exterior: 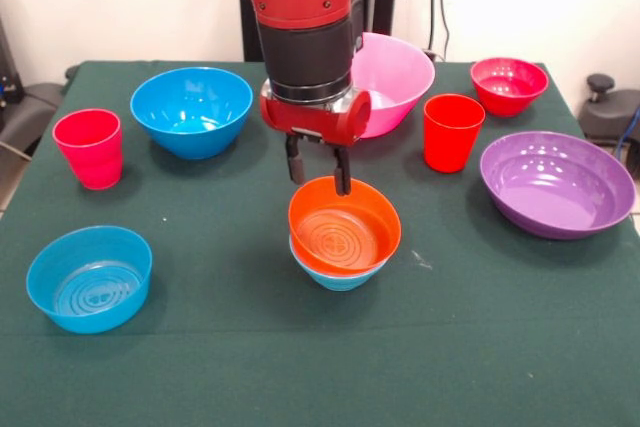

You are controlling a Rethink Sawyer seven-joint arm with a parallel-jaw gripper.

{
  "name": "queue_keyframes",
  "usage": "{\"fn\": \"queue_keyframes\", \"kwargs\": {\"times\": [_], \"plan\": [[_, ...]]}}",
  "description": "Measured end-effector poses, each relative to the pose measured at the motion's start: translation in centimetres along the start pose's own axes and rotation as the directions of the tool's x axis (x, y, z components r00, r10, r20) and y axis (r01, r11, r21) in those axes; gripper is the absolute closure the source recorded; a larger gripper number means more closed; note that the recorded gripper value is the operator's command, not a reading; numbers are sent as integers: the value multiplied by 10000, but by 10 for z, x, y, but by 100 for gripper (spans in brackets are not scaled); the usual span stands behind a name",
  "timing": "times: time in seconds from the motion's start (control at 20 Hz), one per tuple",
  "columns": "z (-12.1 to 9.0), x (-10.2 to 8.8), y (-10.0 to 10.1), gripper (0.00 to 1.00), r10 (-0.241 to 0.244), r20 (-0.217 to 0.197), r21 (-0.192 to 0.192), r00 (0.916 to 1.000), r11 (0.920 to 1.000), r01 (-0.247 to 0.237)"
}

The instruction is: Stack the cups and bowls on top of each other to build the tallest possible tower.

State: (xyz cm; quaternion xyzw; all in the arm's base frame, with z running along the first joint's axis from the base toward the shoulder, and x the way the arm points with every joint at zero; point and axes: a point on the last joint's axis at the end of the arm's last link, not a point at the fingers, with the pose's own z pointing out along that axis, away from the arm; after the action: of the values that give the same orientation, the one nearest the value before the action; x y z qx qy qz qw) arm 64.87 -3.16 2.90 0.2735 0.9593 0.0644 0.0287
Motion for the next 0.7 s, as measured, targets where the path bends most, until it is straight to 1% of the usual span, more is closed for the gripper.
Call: {"fn": "queue_keyframes", "kwargs": {"times": [0.2, 0.4, 0.7], "plan": [[7, 5, -1, 0, 7, -147, 11, 9999, 10000, -7], [16, 12, -1, 0, -82, -305, 63, 9995, 9999, 84], [27, 23, -1, 0, -432, -424, 210, 9982, 9988, 441]]}}
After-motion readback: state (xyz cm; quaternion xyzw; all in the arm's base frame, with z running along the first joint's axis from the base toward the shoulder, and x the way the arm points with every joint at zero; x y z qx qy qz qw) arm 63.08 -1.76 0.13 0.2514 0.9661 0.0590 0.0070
